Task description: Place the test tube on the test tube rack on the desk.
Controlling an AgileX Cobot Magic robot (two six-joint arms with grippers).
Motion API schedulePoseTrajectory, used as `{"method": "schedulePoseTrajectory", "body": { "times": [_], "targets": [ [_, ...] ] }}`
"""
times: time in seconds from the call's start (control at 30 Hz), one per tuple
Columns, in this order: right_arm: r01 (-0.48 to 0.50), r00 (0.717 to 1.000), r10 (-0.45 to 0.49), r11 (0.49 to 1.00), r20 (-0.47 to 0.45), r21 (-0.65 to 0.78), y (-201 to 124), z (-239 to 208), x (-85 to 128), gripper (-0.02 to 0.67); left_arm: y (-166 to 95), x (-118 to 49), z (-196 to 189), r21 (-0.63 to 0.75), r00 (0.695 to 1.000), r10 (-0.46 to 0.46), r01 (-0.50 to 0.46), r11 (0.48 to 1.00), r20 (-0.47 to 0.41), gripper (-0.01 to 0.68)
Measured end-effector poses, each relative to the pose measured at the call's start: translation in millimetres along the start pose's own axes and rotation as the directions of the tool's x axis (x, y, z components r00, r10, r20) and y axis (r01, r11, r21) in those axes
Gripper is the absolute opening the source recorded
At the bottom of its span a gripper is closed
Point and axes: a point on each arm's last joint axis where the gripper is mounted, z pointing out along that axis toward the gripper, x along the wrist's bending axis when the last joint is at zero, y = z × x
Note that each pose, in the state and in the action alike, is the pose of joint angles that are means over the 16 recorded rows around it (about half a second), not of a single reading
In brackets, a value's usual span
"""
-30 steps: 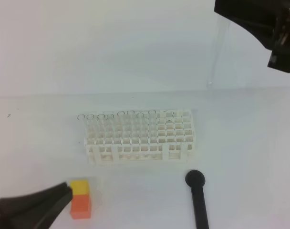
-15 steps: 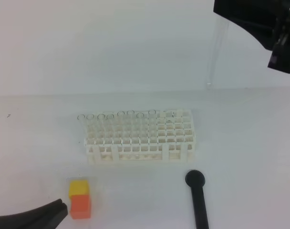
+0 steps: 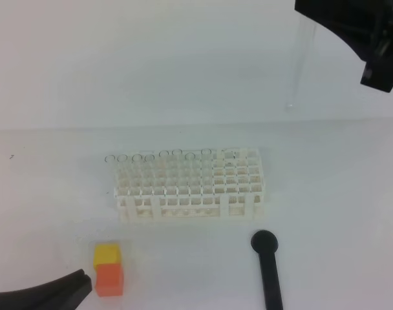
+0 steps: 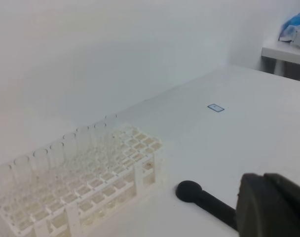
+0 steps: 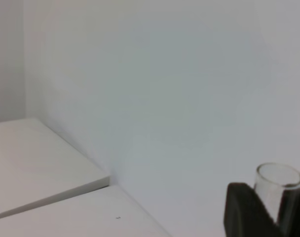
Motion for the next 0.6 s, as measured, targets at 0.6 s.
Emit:
{"method": "schedulePoseTrajectory", "body": {
  "times": [0.6],
  "targets": [
    [-0.038,0.981,0.023,0.996,0.190,0.075,-7.2,-0.4,-15.7,0.129,-0.4,1.3,0.0,0.005,1.000,-0.001,0.001,1.000,-0.015,0.000]
  ]
}}
